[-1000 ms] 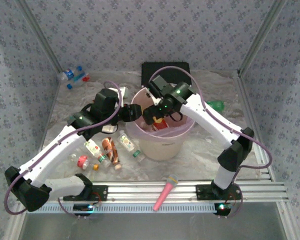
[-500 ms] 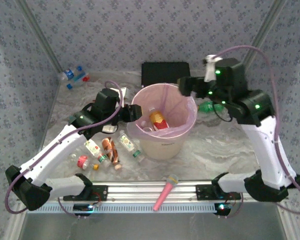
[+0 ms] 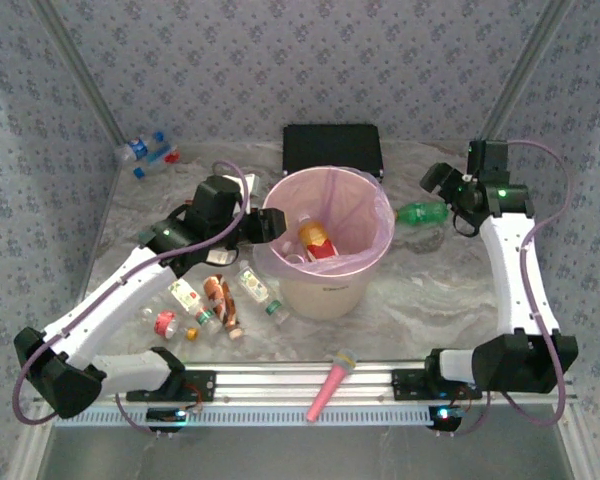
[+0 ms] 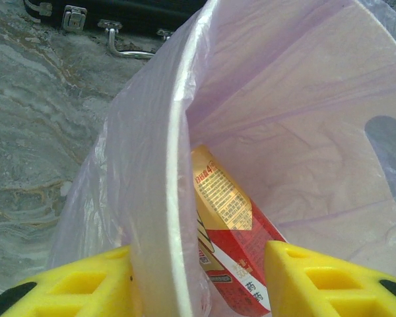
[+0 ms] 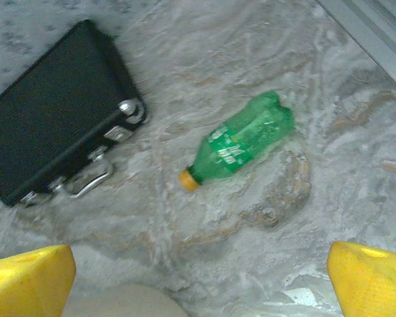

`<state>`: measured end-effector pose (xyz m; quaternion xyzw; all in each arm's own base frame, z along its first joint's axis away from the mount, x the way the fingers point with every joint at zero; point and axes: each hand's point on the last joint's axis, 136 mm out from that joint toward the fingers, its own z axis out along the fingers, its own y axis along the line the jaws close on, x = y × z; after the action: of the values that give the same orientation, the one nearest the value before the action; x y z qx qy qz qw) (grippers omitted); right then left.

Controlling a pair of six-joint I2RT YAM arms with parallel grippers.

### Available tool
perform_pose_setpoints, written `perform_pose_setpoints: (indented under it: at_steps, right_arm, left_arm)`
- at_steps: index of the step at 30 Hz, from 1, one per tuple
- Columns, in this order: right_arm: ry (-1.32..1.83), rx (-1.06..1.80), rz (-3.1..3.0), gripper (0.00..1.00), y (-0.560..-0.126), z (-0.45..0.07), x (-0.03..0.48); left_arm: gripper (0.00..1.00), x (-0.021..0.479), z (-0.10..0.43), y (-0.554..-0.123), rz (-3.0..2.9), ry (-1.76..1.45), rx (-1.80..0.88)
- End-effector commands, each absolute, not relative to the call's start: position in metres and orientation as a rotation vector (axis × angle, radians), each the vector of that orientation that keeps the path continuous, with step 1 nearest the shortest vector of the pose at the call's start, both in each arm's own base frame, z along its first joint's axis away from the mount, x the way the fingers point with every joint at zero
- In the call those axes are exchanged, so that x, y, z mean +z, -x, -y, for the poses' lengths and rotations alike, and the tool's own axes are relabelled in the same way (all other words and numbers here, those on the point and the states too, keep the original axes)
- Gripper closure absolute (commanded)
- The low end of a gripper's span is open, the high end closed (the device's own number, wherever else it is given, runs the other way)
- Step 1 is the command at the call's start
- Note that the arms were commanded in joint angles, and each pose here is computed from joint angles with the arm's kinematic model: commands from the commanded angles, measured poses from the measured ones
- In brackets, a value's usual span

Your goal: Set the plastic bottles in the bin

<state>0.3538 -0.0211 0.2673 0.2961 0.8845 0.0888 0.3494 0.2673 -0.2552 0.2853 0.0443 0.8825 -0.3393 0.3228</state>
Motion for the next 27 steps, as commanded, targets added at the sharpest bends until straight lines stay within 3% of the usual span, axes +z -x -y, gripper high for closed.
perform_pose_setpoints:
  at_steps: [1,9,27]
  right_arm:
    - [-0.955,0.189,-2.186,0.0,-0.37,0.045,0.253]
    - [-1.146,0.13,-2.225,0.0,-0.395,0.059,0.184]
    - [-1.427,0.229,-2.153,0.0,-0.458,0.036,0.084]
  left_arm:
    - [0.51,0.288,0.259,-0.267,-2.313,-0.148,-0.889]
    - [0.51,0.287,0.257,-0.266,-2.321,-0.14,-0.88]
    - [0.5,0.28,0.258,-0.27,-2.343,-0.143,-0.86]
